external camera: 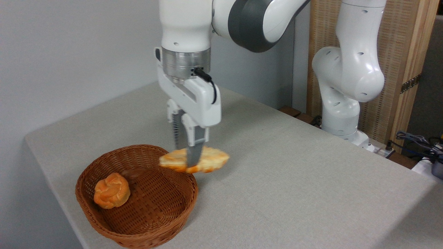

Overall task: Put bread into the basket
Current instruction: 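Lift the bread and carry it over the wicker basket, then lower the bread into the basket beside the bun and open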

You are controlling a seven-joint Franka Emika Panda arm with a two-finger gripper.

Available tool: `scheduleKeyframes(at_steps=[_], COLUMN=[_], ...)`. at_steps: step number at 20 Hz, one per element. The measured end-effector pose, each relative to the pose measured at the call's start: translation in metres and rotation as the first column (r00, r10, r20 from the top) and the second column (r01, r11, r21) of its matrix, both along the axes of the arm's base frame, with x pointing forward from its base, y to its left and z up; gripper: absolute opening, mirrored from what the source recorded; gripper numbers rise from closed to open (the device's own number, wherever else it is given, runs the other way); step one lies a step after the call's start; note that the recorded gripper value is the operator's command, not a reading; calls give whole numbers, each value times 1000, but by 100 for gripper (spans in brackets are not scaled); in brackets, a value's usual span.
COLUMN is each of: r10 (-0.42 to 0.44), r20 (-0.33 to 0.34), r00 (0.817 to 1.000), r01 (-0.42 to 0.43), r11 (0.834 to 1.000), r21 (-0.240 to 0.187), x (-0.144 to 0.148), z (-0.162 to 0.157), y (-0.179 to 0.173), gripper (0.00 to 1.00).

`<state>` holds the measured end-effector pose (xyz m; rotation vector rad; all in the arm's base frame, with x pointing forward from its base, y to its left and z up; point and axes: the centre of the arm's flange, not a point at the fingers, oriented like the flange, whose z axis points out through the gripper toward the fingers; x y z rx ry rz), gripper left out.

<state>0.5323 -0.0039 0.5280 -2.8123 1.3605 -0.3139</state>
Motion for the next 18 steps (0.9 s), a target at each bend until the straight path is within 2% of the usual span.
scheduleKeyframes(at_steps=[2,4,6,7,10,18], r10=[15,45,87,107,126,125], r20=[67,127,178,193,224,224], r00=[998,991,980,975,966,967], r01=[-14,-36,-65,-78,-89,-89], r11=[1000,997,990,986,982,982], r21=[-26,-70,-126,-151,-167,-164], x=[11,22,30,32,37,39], z=[0,-1,1,1,2,-1], y=[-4,-9,-10,-10,-10,-12], gripper=[53,55,89,98,100,100])
